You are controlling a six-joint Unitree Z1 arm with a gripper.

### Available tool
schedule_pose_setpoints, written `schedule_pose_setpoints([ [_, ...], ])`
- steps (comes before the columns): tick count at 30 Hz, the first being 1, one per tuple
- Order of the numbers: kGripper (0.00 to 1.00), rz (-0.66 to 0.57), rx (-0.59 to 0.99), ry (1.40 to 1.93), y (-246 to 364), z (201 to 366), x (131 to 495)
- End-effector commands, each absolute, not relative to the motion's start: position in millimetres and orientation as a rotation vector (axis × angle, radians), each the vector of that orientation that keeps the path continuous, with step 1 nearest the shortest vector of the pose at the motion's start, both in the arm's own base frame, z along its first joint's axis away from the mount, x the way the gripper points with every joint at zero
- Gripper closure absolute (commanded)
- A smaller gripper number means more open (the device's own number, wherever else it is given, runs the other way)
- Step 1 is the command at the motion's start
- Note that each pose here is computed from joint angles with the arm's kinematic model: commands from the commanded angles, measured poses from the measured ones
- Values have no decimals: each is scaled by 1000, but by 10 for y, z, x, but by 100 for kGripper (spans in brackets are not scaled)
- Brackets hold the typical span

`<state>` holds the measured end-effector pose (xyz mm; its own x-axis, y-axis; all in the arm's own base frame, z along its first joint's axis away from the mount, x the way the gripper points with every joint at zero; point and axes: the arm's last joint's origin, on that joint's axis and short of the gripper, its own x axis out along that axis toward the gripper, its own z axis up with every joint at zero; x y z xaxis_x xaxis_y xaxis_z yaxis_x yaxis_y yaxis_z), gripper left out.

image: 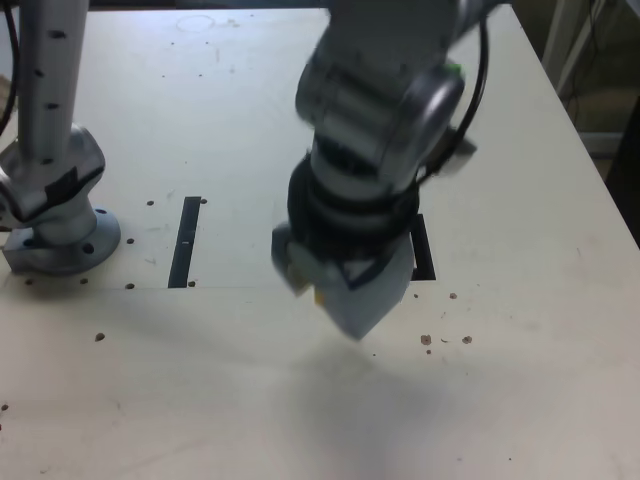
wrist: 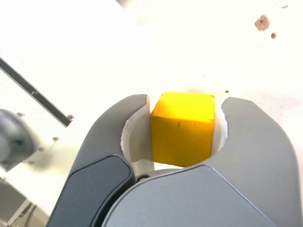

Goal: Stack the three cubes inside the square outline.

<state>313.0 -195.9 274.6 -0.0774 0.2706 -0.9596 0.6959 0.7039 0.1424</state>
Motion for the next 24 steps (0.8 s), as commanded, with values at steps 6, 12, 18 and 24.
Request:
schedule_pose_setpoints([
  [6, 70, -379, 697, 1635, -1382, 3149, 3384],
  [12, 70, -306, 585, 1702, -841, 3084, 3616],
  [18, 70, -226, 513, 1734, -569, 3042, 3681],
  [24, 70, -150, 406, 1771, -589, 2962, 3621],
])
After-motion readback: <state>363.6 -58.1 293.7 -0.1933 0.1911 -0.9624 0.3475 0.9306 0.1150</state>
